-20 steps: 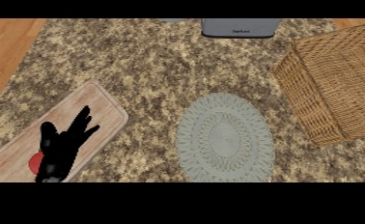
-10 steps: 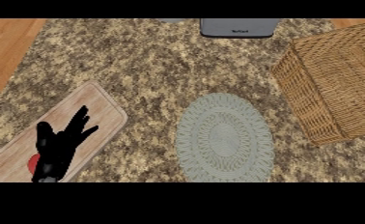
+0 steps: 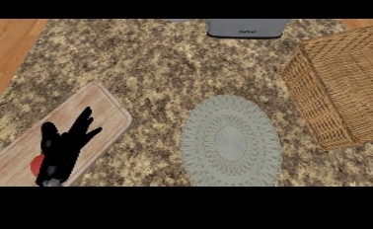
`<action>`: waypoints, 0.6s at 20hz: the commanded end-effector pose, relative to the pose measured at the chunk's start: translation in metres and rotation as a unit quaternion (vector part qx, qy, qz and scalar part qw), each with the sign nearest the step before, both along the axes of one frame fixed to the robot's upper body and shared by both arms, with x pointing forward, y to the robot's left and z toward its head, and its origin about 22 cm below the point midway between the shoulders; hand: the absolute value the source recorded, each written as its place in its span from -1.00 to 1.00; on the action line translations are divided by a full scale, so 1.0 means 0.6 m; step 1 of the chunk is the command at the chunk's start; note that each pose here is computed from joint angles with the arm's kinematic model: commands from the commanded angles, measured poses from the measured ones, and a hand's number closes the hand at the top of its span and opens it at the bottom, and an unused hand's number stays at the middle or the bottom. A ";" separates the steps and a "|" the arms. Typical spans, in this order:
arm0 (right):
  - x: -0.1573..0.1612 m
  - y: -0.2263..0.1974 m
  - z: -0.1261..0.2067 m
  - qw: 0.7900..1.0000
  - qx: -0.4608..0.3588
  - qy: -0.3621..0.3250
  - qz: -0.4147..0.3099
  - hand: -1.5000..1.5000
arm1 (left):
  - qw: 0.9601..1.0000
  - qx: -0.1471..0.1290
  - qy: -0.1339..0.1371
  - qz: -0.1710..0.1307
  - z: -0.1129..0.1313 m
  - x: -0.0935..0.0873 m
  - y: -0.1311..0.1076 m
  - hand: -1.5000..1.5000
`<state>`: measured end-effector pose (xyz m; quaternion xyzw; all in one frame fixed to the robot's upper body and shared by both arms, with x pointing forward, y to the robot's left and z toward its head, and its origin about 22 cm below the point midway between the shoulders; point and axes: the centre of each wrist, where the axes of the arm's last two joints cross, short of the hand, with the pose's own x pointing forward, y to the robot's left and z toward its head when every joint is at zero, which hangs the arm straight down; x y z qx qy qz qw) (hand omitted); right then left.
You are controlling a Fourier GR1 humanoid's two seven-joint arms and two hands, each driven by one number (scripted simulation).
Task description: Pick the tomato from the placemat and place it in the basket
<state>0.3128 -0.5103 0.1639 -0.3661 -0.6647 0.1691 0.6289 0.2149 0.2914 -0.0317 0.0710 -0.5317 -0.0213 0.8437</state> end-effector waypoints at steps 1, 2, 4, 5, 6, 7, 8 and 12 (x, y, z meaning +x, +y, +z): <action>0.007 -0.025 0.026 1.000 -0.010 -0.019 -0.001 -1.00 | 0.998 -0.006 0.059 0.002 -0.014 -0.010 0.025 0.00; -0.004 -0.033 -0.007 1.000 -0.014 -0.020 0.000 -1.00 | 0.999 -0.007 0.053 -0.002 -0.021 -0.042 -0.029 0.00; 0.005 -0.033 0.001 0.999 -0.005 -0.033 0.005 -1.00 | 0.998 -0.008 0.054 0.000 -0.026 -0.010 -0.041 0.00; 0.001 -0.049 0.032 0.999 0.006 -0.040 0.002 -1.00 | 0.999 -0.011 0.049 -0.004 -0.039 -0.018 -0.017 0.00; 0.003 -0.042 -0.009 0.998 0.026 -0.049 -0.004 -1.00 | 0.999 0.001 0.054 0.005 -0.027 -0.005 -0.022 0.00; -0.012 -0.061 0.031 0.998 0.027 -0.053 0.004 -1.00 | 0.998 -0.013 0.060 -0.001 -0.029 -0.009 0.004 0.00; -0.012 -0.063 0.019 0.997 0.046 -0.060 -0.011 -1.00 | 0.999 -0.008 0.050 0.010 -0.026 -0.030 -0.005 0.00; -0.021 -0.086 0.050 0.992 0.096 -0.066 -0.047 -1.00 | 0.999 0.001 0.045 -0.001 -0.035 -0.036 0.018 0.00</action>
